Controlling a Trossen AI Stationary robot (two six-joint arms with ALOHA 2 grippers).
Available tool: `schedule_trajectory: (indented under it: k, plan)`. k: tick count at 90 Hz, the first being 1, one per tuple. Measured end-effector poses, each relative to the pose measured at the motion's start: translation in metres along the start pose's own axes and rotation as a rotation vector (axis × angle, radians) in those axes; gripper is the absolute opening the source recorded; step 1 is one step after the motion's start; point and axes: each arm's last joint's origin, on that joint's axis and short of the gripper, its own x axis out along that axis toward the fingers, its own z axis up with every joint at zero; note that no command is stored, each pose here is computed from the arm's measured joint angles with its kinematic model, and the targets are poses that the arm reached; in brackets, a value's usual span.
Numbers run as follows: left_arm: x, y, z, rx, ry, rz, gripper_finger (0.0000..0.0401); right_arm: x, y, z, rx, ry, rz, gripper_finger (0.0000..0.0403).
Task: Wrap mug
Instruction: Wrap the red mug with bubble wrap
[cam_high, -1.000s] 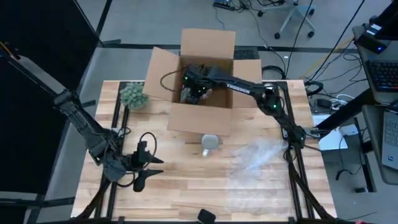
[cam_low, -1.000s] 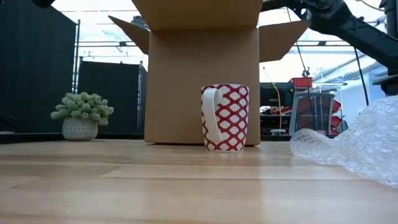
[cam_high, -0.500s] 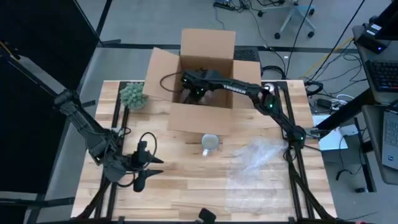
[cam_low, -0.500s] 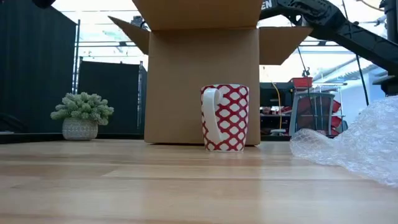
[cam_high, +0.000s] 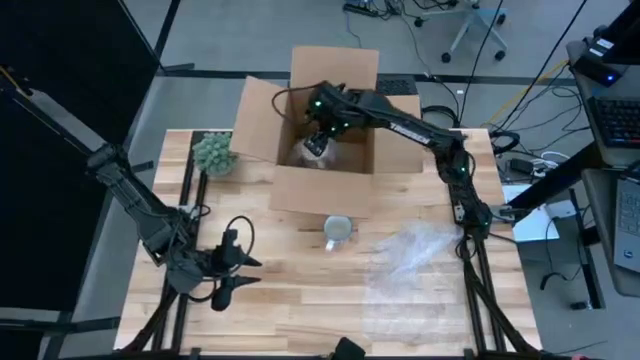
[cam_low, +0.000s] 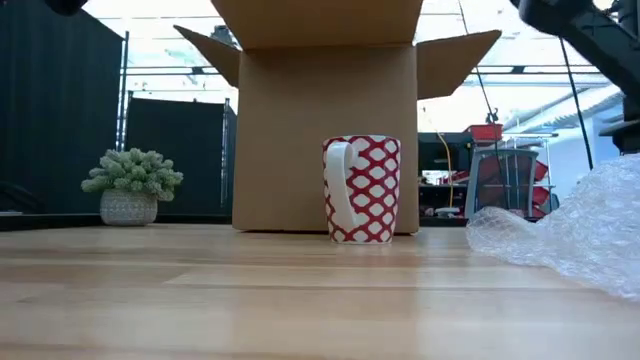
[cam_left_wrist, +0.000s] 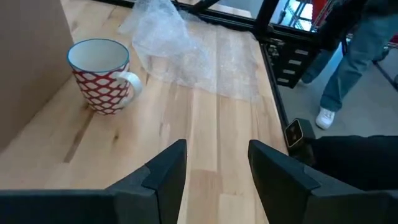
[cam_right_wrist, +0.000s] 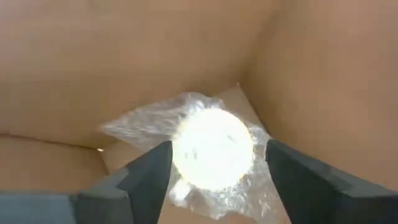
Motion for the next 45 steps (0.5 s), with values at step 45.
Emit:
schedule_trajectory:
  k: [45]
  plan:
    - [0.000,0.000,0.000,0.003,-0.009,0.014,0.0161,-0.186,0.031,-0.059,-0.016,0.005,0.005,0.0243]
